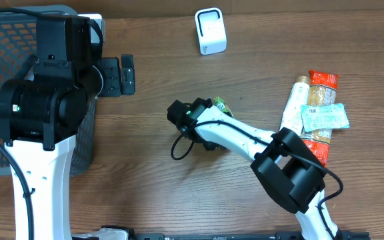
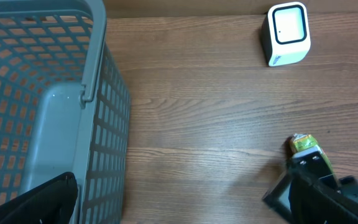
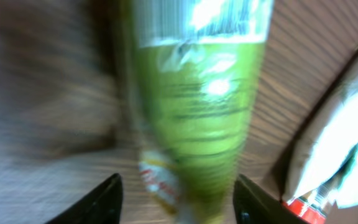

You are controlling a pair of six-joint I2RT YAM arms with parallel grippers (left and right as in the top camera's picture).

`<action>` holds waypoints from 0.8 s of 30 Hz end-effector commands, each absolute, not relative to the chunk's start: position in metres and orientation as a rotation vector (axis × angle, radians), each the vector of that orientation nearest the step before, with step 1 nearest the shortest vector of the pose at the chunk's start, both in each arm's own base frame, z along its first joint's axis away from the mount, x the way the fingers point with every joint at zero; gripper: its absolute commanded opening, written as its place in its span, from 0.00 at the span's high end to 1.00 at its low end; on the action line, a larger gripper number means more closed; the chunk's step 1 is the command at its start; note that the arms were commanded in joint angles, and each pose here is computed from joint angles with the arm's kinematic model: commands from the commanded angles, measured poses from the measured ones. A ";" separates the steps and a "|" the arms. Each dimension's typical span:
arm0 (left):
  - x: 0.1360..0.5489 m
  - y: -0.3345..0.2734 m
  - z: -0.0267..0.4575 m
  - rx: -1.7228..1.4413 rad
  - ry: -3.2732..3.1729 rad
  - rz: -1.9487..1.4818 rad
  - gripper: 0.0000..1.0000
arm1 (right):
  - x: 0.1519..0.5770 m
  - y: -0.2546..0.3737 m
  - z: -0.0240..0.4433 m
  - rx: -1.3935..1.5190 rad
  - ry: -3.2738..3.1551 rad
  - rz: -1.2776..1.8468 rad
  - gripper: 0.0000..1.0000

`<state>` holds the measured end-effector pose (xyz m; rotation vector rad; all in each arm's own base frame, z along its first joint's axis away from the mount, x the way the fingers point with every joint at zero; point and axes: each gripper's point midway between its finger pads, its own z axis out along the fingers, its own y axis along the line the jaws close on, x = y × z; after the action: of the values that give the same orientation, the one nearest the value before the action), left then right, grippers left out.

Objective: Scan the item barcode
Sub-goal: 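Lift the green pouch and carry it toward the white scanner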

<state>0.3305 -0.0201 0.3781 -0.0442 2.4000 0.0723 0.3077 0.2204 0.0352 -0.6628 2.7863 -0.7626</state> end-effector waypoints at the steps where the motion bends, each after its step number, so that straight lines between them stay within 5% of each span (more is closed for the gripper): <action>1: 0.331 -0.022 0.379 -0.028 2.398 0.075 0.00 | 0.285 0.251 0.038 -0.710 2.851 -0.581 0.37; 10: 0.331 -0.022 0.379 -0.028 2.398 0.075 0.00 | 0.277 0.290 0.073 -0.679 2.953 -0.018 0.36; 16: 0.331 -0.022 0.379 -0.028 2.398 0.076 0.00 | 0.315 0.245 0.090 -0.469 2.971 0.007 0.23; 24: 0.331 -0.022 0.379 -0.028 2.398 0.076 0.00 | 0.301 0.249 0.054 -0.656 2.968 0.058 0.13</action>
<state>0.3305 -0.0201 0.3781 -0.0442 2.4000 0.0723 0.3221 0.2400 0.0658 -0.4930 2.9723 0.0322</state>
